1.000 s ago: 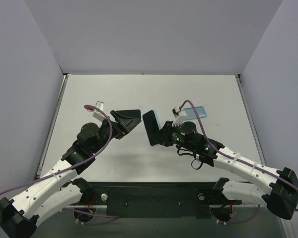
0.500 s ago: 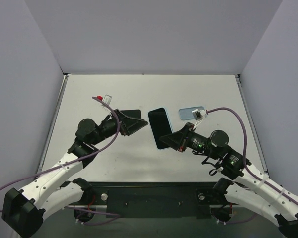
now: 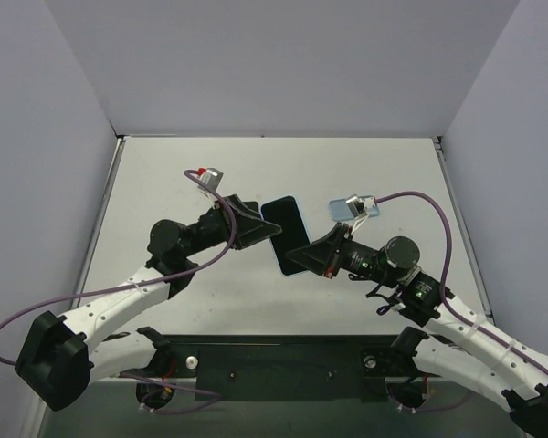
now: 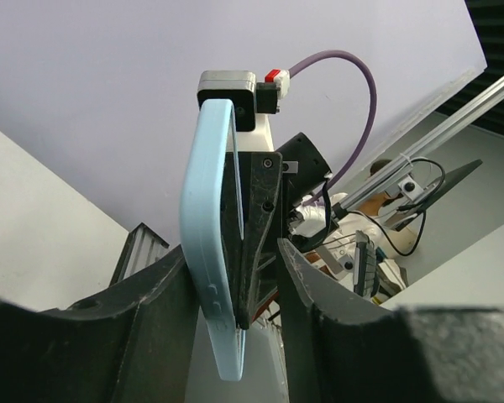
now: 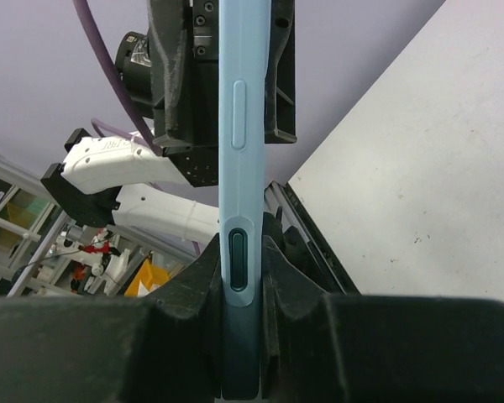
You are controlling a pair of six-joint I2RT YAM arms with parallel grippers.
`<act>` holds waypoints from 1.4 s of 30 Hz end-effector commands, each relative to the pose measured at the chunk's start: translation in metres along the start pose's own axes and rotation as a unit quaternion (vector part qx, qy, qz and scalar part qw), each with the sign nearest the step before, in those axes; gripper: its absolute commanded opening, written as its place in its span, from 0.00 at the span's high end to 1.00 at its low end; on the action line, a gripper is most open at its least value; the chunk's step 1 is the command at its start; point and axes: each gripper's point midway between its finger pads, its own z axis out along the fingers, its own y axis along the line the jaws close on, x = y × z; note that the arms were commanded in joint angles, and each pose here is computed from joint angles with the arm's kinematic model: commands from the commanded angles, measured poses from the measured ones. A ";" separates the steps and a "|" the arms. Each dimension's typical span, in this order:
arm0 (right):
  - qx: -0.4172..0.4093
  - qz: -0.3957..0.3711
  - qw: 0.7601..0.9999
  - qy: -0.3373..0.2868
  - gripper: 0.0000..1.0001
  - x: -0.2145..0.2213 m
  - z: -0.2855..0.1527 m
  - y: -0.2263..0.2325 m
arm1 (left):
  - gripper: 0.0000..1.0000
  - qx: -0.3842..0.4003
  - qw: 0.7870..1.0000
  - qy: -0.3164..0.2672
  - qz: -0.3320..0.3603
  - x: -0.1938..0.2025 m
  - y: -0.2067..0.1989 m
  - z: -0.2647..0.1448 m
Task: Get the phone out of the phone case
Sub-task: Pick up the phone at the center of the board, then remove the phone case from the phone.
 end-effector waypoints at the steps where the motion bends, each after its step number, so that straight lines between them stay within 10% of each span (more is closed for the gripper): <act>1: -0.071 -0.040 0.996 -0.041 1.00 -0.026 0.000 0.038 | 0.58 0.077 0.996 -0.015 0.032 -0.013 -0.046 0.008; 18: -0.075 -0.060 0.995 -0.013 1.00 -0.015 0.001 0.044 | 0.57 0.079 0.997 -0.007 0.025 -0.019 -0.050 0.024; 27: -0.035 -0.080 0.996 0.021 1.00 0.001 0.012 0.035 | 0.85 0.069 0.997 0.004 0.037 -0.016 -0.059 0.021; 35: 0.037 -0.136 0.986 0.089 0.48 0.010 -0.007 0.006 | 1.00 0.002 0.995 0.033 0.096 -0.017 -0.066 0.002; 42: -0.139 -0.092 0.969 0.184 0.54 0.039 -0.013 0.067 | 1.00 0.000 0.994 0.090 0.058 -0.009 -0.062 -0.002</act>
